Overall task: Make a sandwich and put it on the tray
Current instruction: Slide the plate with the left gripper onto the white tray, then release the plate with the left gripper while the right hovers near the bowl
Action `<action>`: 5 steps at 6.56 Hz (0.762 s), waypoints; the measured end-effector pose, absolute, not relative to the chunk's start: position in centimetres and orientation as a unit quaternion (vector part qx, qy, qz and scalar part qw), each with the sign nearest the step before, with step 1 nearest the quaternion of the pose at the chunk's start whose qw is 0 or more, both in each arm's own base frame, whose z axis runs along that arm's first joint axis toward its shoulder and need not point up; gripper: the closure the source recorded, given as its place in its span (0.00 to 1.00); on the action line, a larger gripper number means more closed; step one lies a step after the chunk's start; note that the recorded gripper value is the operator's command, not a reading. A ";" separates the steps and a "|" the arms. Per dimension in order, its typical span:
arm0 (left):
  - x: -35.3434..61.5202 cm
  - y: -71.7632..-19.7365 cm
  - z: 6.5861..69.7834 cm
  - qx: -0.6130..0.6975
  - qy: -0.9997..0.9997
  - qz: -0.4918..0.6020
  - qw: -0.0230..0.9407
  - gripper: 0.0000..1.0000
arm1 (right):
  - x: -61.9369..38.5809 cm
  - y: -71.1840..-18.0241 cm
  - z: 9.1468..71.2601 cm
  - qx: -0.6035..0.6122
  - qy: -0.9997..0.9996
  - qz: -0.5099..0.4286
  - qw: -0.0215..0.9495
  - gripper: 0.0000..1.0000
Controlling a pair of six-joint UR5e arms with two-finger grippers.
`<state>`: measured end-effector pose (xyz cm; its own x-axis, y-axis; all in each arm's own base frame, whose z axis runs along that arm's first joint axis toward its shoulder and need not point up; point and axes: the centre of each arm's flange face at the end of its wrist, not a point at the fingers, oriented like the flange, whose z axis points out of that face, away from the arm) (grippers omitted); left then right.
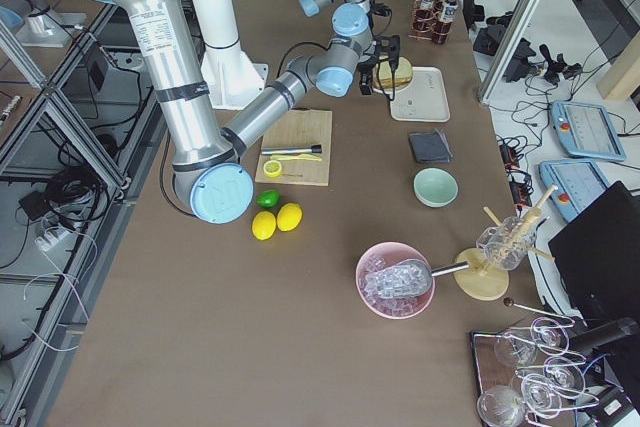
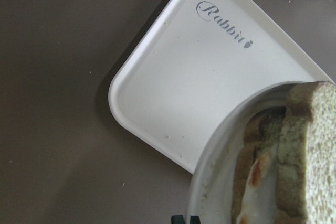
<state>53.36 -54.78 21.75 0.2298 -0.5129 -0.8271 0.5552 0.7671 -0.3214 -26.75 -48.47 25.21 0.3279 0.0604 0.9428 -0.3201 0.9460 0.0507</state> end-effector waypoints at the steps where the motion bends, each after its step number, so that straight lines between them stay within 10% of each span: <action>1: 54.1 -57.2 23.1 0.025 0.518 -0.351 0.780 1.00 | -26.7 -49.1 25.1 0.115 -0.567 0.125 0.806 0.01; 5: 55.9 -61.3 25.9 0.036 0.516 -0.363 0.775 1.00 | -26.5 -51.3 25.3 0.117 -0.560 0.142 0.807 0.01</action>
<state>55.92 -61.27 25.91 0.2033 -0.5256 -0.8261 0.6008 0.7331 -0.3186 -26.47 -51.26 25.32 0.3316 0.0971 0.9384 -0.3605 0.9323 0.0310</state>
